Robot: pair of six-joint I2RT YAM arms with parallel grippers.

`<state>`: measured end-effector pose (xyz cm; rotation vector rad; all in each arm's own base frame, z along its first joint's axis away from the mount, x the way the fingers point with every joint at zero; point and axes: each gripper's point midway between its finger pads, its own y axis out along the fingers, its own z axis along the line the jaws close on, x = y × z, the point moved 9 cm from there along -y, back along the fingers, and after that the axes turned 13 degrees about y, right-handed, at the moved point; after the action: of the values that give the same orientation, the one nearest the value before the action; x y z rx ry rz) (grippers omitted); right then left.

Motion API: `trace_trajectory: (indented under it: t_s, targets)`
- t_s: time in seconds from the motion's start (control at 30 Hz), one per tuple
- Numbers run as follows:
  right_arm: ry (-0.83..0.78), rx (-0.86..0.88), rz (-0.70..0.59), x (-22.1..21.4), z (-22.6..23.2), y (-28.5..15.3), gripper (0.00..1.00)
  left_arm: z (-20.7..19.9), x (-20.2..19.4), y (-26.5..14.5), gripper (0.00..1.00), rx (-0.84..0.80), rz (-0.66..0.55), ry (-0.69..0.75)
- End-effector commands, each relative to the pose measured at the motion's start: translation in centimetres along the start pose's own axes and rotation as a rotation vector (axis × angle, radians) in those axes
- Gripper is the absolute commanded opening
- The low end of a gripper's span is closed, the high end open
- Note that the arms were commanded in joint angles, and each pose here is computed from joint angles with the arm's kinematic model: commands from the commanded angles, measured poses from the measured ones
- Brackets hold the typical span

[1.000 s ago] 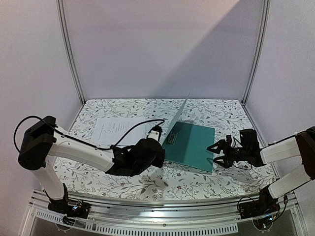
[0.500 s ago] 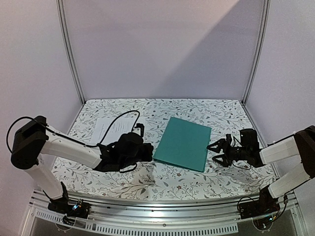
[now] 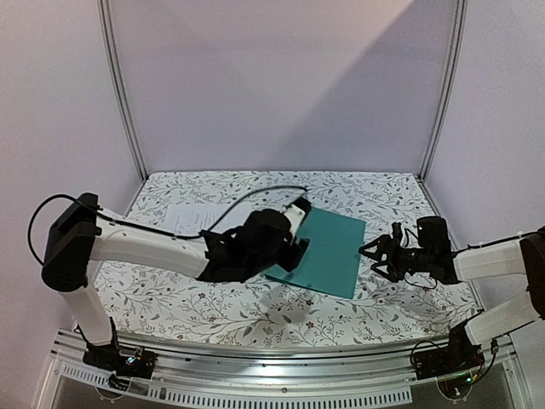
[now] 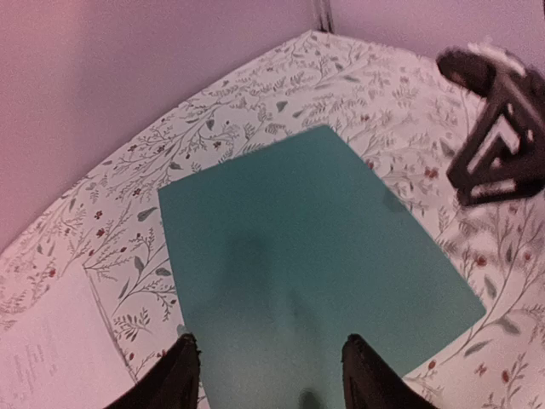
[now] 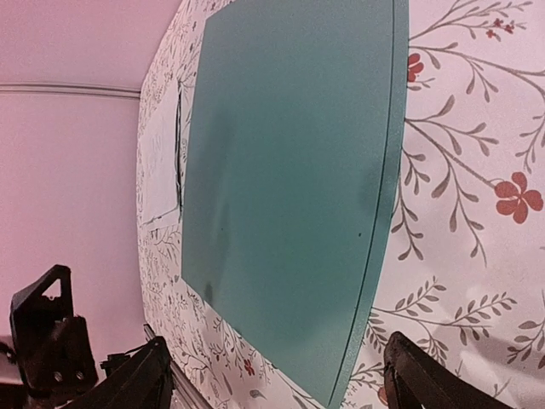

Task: Put the files into the folder

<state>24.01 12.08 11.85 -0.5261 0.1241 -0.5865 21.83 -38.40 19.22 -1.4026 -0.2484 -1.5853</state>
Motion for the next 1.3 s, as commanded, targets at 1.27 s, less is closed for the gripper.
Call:
trace_trajectory:
  t_s: [1.27]
  targets:
    - [0.001, -0.034, 0.009, 0.2, -1.3, -0.1, 0.86, -5.7, -9.4, 4.9, 0.28, 0.432, 0.341, 1.135]
